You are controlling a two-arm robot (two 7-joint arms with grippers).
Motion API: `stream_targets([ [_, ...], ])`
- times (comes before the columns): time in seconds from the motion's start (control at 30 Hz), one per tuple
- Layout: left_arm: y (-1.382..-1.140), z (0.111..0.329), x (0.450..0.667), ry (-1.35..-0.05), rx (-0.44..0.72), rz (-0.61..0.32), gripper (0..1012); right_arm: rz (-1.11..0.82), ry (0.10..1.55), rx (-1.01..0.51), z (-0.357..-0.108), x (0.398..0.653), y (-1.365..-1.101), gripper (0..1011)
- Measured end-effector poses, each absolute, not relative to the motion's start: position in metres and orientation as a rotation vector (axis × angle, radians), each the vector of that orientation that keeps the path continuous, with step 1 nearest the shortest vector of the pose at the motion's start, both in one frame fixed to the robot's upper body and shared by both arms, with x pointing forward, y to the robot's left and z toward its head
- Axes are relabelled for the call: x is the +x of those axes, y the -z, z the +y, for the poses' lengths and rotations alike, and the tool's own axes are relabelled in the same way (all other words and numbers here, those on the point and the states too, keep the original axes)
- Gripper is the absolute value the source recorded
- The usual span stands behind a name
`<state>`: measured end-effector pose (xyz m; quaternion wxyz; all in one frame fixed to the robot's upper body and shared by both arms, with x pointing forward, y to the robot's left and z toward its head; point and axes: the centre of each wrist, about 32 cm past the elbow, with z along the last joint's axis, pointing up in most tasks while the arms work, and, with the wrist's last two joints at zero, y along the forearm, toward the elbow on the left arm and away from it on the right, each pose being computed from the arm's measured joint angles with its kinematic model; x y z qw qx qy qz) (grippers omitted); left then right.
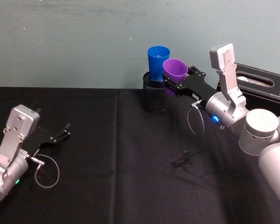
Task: Pick up one cup with a gripper and tap it against the other cup.
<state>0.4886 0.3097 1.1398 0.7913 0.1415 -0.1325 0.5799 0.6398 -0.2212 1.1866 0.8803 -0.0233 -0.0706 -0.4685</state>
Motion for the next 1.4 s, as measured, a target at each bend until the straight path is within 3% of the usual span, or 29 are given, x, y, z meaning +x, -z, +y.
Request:
stream_targets([
  [1.4,-1.1398,0.3097,0.4886,-1.248,0.304,-0.285,1011,-0.153,0.98,-0.054,-0.2192,0.6488,-1.193,734],
])
